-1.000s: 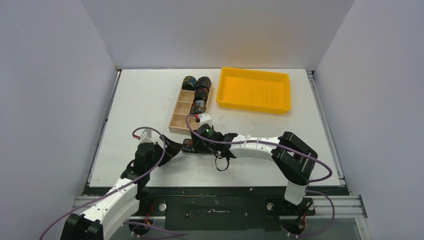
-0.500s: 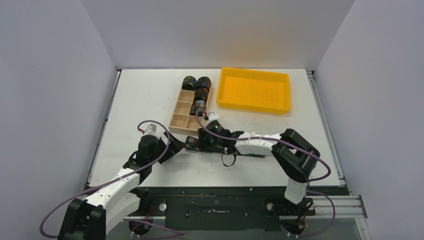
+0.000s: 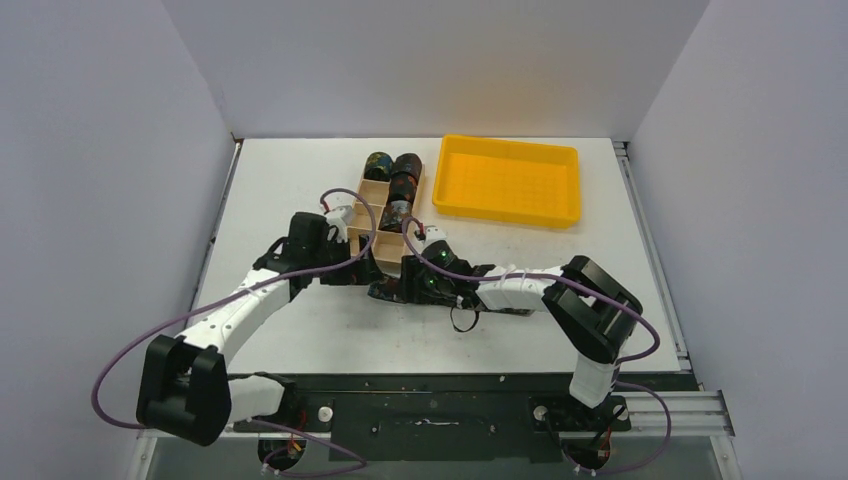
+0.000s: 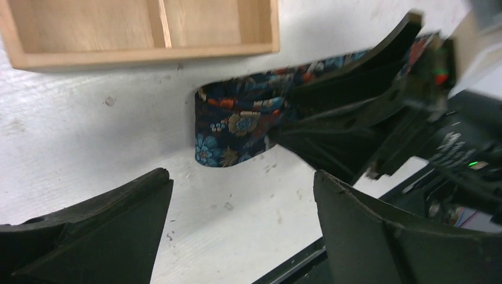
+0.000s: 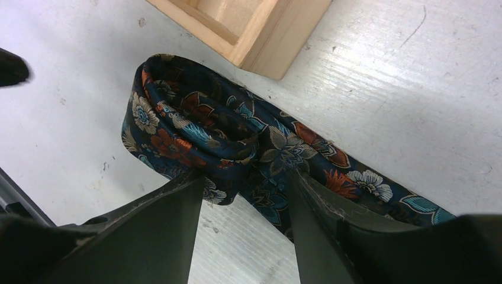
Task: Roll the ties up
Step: Roll the tie at the center of the board.
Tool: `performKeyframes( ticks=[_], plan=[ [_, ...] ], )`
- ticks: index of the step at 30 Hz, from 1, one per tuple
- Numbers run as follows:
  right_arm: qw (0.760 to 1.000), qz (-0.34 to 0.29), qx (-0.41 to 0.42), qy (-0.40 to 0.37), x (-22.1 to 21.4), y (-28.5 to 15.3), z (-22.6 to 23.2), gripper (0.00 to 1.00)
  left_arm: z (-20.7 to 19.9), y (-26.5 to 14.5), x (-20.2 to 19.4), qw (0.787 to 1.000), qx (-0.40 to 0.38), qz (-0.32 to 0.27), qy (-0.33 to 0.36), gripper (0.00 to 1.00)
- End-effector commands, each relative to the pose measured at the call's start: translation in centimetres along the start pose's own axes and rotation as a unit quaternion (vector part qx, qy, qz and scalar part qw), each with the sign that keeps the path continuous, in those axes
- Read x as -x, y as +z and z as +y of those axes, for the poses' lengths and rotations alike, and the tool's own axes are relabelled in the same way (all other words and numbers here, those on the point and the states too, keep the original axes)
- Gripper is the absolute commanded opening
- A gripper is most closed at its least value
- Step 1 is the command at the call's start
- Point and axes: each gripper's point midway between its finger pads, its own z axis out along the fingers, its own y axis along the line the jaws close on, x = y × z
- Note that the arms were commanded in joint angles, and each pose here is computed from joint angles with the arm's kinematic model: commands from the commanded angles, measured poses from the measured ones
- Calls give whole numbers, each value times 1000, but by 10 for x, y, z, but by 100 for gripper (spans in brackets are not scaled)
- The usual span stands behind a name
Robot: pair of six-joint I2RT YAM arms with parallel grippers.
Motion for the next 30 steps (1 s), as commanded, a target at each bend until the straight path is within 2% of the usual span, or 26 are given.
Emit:
performKeyframes(
  ticks=[1, 7, 11, 14, 22, 30],
  plan=[
    [999, -34, 36, 8, 24, -11, 18, 55, -5, 2, -15, 994, -55, 70, 66, 85],
    [997, -56, 55, 10, 38, -30, 30, 61, -2, 22, -12, 991, -75, 100, 35, 81],
    [995, -76, 63, 8, 47, -46, 34, 59, 4, 29, -3, 993, -87, 80, -10, 78],
    [995, -79, 67, 7, 50, -47, 37, 54, 6, 33, -1, 993, -94, 68, -19, 77],
    [996, -57, 69, 23, 44, -25, 38, 41, 15, 47, -15, 991, -94, 84, -36, 75],
    [997, -48, 44, 41, 38, -6, 24, 35, 18, 53, -24, 990, -97, 94, -45, 72]
  ],
)
